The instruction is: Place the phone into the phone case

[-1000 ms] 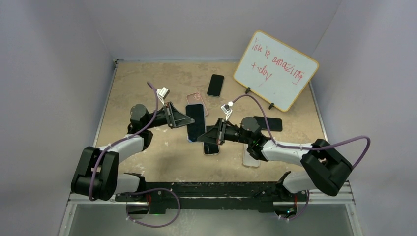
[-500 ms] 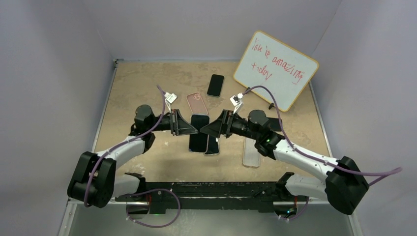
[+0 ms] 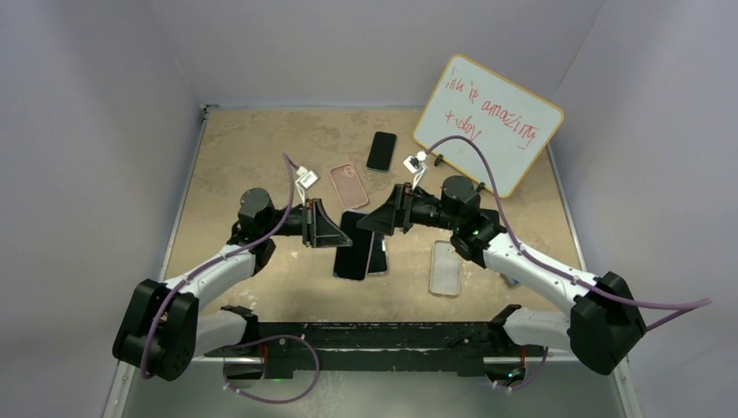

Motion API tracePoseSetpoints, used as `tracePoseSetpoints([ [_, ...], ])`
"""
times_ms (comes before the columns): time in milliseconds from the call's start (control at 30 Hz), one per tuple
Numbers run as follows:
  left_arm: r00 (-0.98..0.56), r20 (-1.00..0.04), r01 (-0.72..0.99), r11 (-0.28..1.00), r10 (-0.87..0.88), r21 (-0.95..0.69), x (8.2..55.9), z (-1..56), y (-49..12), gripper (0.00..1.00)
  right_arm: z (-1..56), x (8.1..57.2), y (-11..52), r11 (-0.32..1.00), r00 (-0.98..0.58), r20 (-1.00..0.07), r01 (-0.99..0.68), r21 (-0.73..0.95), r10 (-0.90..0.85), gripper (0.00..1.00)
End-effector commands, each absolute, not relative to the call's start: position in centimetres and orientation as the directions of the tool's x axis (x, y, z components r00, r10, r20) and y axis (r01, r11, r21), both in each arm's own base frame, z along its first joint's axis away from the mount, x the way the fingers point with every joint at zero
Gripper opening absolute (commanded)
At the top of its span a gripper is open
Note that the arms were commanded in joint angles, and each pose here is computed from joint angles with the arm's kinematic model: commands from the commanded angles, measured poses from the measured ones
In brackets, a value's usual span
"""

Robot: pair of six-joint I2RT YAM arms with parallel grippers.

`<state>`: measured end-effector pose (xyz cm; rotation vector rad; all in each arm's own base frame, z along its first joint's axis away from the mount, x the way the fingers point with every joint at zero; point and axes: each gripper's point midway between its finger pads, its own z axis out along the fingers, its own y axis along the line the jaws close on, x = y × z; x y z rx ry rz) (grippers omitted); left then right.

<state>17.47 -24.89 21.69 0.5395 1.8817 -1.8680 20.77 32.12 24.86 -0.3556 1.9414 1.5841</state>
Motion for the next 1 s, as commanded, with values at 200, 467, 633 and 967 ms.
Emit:
tracePoseSetpoints([
  [200,-0.789,-0.614,0.613,0.035,-0.017,-0.789,18.4,22.4,-25.2,0.00,28.3,20.4,33.0,0.153,-0.751,-0.644,-0.626,0.764,0.143,0.55],
  [467,-0.836,-0.548,0.529,0.302,0.027,-0.793,20.9,17.1,-24.5,0.00,27.2,22.1,32.7,0.256,-0.761,-0.622,-0.574,0.778,0.186,0.00],
  [633,-0.860,-0.509,0.485,0.361,0.030,-0.797,21.8,15.4,-24.3,0.00,26.5,22.9,32.6,0.295,-0.781,-0.586,-0.520,0.802,0.217,0.00],
  [967,-0.873,-0.486,0.401,0.509,-0.041,-0.762,24.1,14.8,-23.2,0.00,24.7,23.8,30.5,0.412,-0.759,-0.576,-0.440,0.798,0.304,0.78],
])
